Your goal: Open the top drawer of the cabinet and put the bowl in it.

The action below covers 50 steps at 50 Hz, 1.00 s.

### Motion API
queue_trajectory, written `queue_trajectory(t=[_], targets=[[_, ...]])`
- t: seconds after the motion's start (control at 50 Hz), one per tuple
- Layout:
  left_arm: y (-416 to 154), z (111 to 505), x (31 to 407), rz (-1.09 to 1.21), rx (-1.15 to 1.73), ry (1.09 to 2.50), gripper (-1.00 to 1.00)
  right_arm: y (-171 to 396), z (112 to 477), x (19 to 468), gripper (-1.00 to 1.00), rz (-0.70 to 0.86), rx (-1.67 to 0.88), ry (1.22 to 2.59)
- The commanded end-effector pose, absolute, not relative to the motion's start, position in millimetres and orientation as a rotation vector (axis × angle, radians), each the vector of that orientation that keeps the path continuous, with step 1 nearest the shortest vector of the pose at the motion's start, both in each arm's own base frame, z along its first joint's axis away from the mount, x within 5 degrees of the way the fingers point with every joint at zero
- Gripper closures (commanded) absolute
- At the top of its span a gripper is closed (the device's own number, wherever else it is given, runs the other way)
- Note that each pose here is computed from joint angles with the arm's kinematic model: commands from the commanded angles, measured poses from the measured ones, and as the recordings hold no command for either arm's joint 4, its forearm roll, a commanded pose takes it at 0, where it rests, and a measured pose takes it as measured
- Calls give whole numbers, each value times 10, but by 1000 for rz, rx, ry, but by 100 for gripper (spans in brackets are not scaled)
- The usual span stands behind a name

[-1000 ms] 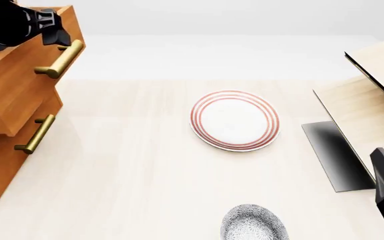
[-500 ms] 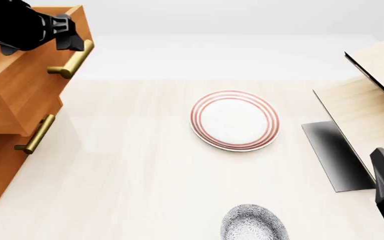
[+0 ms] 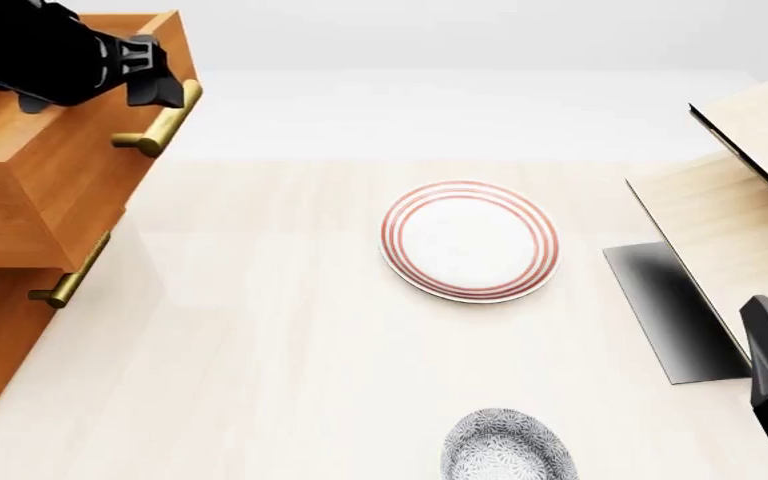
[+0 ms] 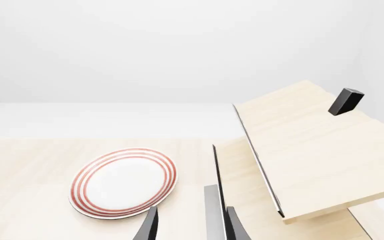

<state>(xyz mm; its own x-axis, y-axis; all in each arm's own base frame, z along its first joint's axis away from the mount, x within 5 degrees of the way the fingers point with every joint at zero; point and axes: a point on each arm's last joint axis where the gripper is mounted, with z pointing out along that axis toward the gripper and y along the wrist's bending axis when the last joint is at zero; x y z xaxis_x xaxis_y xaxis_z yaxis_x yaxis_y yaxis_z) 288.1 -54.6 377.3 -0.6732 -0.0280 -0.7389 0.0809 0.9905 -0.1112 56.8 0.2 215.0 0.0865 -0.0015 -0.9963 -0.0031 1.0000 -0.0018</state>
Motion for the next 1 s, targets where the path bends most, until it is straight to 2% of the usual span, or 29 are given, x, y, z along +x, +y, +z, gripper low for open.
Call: queue_trajectory(t=[0.02, 1.0], targets=[[-626, 3755, 2861, -193, 62, 2309, -100, 2, 2146, 566, -100, 2, -3, 1484], [-964, 3796, 2880, -244, 199, 2297, -100, 2, 2146, 566, -100, 2, -3, 1484]])
